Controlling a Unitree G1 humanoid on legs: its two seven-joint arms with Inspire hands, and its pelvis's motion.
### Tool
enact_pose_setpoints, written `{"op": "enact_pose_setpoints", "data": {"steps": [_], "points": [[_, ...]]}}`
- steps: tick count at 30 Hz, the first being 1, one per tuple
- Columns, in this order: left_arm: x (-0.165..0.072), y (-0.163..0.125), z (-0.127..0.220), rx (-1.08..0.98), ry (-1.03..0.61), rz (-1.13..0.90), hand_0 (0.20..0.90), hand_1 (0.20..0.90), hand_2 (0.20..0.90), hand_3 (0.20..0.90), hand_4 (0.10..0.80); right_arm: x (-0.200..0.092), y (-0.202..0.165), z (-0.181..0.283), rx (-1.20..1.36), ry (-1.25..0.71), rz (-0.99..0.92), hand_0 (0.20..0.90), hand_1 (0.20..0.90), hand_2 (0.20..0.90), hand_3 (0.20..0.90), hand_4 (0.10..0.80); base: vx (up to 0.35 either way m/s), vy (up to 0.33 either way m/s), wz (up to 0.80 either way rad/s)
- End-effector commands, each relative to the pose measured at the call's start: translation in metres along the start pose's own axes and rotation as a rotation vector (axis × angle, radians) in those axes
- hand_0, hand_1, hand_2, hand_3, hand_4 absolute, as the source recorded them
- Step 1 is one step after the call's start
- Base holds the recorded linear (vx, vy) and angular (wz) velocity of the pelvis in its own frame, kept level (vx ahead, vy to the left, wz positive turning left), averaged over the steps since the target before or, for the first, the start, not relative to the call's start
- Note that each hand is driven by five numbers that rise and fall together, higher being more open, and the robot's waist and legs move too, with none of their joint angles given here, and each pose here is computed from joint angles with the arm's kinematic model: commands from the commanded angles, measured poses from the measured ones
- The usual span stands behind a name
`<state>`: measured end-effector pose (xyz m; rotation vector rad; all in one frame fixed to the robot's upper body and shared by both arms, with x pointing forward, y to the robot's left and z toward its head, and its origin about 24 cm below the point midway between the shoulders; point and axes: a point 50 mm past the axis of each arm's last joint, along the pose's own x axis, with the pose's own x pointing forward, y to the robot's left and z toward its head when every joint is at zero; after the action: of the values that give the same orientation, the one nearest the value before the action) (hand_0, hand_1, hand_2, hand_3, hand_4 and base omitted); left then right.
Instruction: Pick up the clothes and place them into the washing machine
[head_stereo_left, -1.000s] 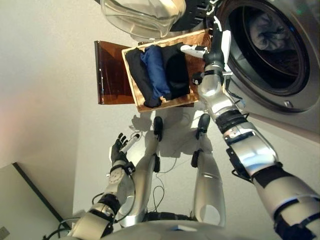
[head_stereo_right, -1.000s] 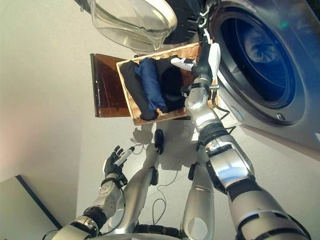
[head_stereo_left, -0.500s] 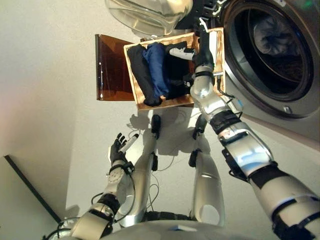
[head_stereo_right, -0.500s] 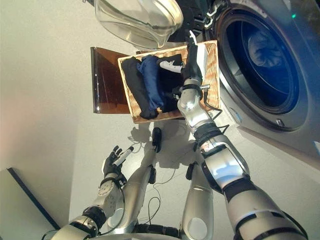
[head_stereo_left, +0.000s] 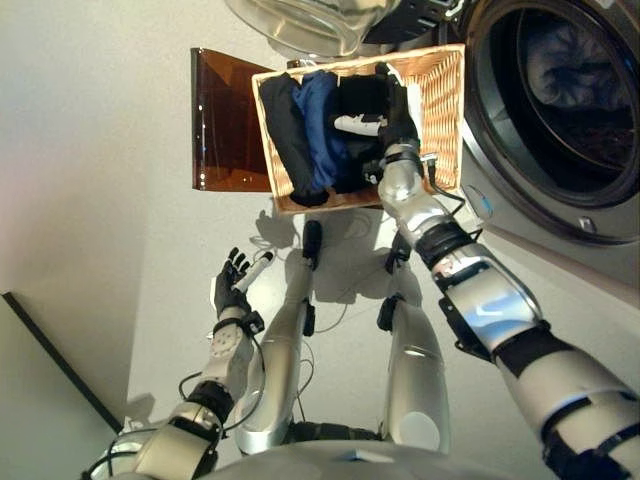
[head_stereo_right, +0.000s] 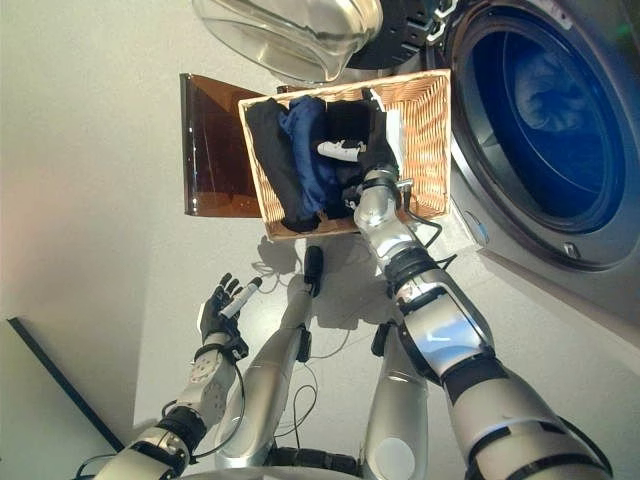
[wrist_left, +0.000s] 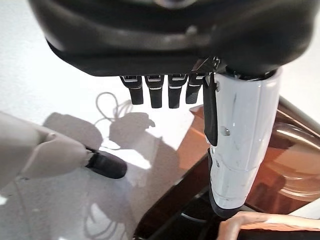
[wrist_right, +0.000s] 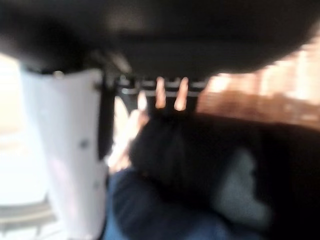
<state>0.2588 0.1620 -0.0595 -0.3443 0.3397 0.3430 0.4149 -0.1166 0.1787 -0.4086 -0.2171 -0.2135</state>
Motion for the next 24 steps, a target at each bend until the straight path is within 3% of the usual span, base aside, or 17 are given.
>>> {"op": "enact_pose_setpoints", "data": {"steps": [1,19,24], "points": [[0.001,0.027,0.017,0.034,-0.095,0.068,0.900,0.900,0.900,0.900,0.800,0.010,0.004,0.049,0.069,-0.149,0.021,0.900,0.900,0.900,0.900,0.800,0.000,0.000,0.00],[0.000,0.011,0.026,0.006,-0.134,-0.006,0.900,0.900,0.900,0.900,0.800,0.022,-0.016,0.030,-0.009,-0.011,-0.051,0.900,0.900,0.900,0.900,0.800,-0.001,0.002,0.01],[0.001,0.010,0.023,0.020,-0.117,-0.003,0.900,0.900,0.900,0.900,0.800,0.020,-0.012,0.018,-0.232,0.023,-0.002,0.900,0.900,0.900,0.900,0.800,0.000,0.000,0.00]]}}
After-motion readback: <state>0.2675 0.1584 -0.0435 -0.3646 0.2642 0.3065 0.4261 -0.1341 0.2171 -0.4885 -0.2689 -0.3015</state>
